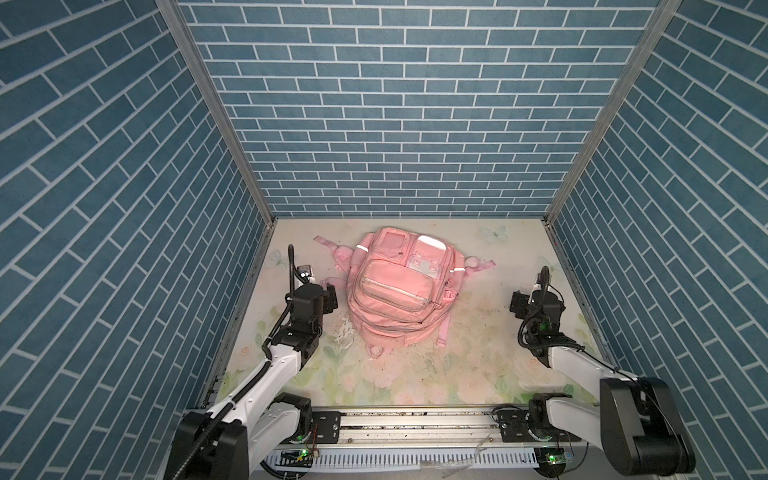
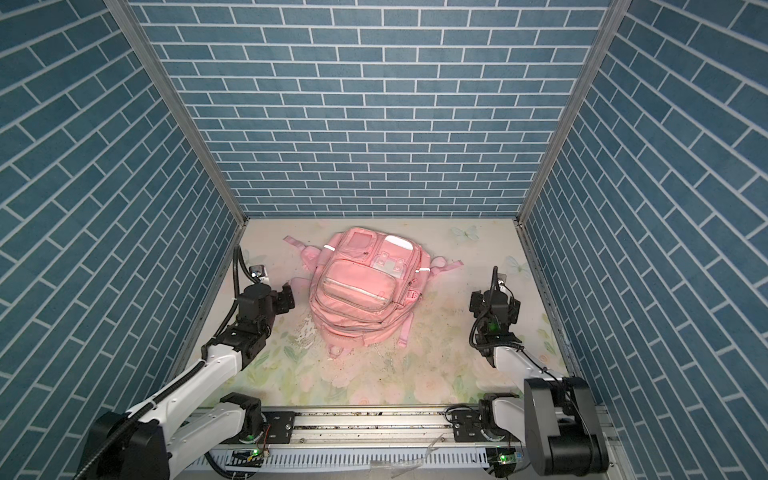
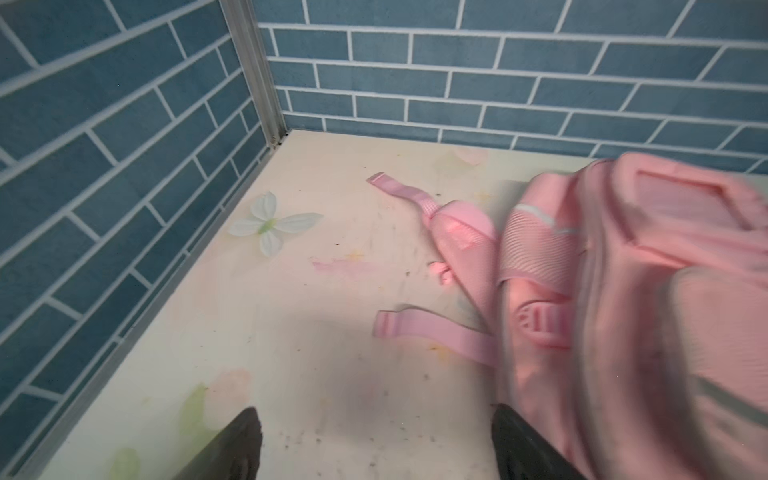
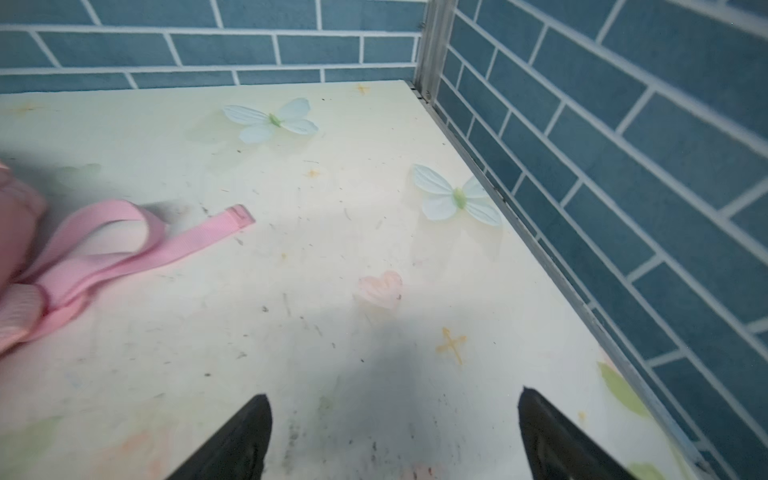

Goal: Pack the student bag

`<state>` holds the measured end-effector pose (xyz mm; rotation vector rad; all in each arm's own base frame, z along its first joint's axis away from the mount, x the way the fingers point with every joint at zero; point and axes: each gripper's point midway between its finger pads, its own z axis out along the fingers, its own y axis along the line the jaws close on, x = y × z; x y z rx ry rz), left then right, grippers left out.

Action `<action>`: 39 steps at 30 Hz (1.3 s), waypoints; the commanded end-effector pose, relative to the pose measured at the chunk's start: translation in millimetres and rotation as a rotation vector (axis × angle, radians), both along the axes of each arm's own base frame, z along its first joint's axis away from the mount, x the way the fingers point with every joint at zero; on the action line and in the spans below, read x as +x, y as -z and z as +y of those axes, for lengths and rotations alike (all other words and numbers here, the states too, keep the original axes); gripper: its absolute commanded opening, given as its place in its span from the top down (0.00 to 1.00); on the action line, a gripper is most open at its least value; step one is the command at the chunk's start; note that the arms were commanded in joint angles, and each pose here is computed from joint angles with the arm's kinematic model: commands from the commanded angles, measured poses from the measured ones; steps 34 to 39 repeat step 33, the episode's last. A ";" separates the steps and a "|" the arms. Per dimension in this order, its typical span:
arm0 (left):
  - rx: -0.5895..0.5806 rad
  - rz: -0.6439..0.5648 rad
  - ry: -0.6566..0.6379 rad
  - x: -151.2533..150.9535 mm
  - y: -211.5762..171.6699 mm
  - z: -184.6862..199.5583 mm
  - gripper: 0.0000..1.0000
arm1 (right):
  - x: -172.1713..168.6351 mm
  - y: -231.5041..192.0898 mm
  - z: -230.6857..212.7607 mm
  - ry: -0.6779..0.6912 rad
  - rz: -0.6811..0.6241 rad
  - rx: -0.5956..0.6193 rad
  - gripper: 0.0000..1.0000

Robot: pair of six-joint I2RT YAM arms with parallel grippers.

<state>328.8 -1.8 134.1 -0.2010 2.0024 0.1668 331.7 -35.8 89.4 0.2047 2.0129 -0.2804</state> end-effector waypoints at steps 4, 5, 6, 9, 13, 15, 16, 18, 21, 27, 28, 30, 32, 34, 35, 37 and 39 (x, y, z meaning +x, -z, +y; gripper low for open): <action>0.048 -0.223 0.054 17.0 -3.5 19.7 0.13 | 36.1 -46.4 9.2 -0.113 -0.302 0.020 0.04; 0.039 -0.253 0.054 19.9 -6.2 21.8 0.13 | 39.9 -39.8 10.3 -0.125 -0.281 0.029 0.04; 0.019 -0.254 0.061 24.3 -5.8 22.7 0.13 | 41.1 -34.0 13.0 -0.149 -0.276 0.033 0.04; -0.015 -0.300 0.126 37.0 -10.5 17.6 0.13 | 40.2 -32.8 23.4 -0.223 -0.324 0.007 0.02; -0.027 -0.355 0.148 35.5 2.1 16.0 0.13 | 45.0 -26.3 19.8 -0.201 -0.267 0.029 0.03; -0.020 -0.310 0.178 40.6 8.2 11.3 0.13 | 44.2 -28.0 21.0 -0.207 -0.288 0.026 0.02; -0.015 -0.316 0.175 42.4 6.9 10.7 0.13 | 44.0 -26.9 20.2 -0.203 -0.280 0.028 0.02; -0.010 -0.296 0.188 45.9 9.5 7.8 0.13 | 45.0 -26.6 19.7 -0.198 -0.274 0.035 0.02; -0.001 -0.289 0.184 47.6 10.0 7.5 0.13 | 45.1 -25.9 19.7 -0.200 -0.272 0.035 0.02; 0.027 -0.261 0.189 53.1 12.9 2.6 0.13 | 49.9 -21.7 29.7 -0.277 -0.243 0.050 0.02; 0.035 -0.256 0.188 54.0 13.7 0.9 0.13 | 50.1 -22.8 29.8 -0.278 -0.247 0.049 0.02; 0.046 -0.255 0.184 54.1 13.0 -0.3 0.13 | 49.5 -22.8 30.0 -0.279 -0.249 0.052 0.02; 0.045 -0.255 0.185 53.6 13.3 -0.6 0.13 | 48.1 -24.3 29.7 -0.278 -0.256 0.050 0.01; 0.046 -0.256 0.186 54.0 12.7 -0.8 0.13 | 48.4 -24.9 30.1 -0.280 -0.259 0.051 0.02; 0.046 -0.256 0.186 54.0 12.7 -0.8 0.13 | 48.4 -24.9 30.1 -0.280 -0.259 0.051 0.02; 0.046 -0.256 0.186 54.0 12.7 -0.8 0.13 | 48.4 -24.9 30.1 -0.280 -0.259 0.051 0.02; 0.046 -0.256 0.186 54.0 12.7 -0.8 0.13 | 48.4 -24.9 30.1 -0.280 -0.259 0.051 0.02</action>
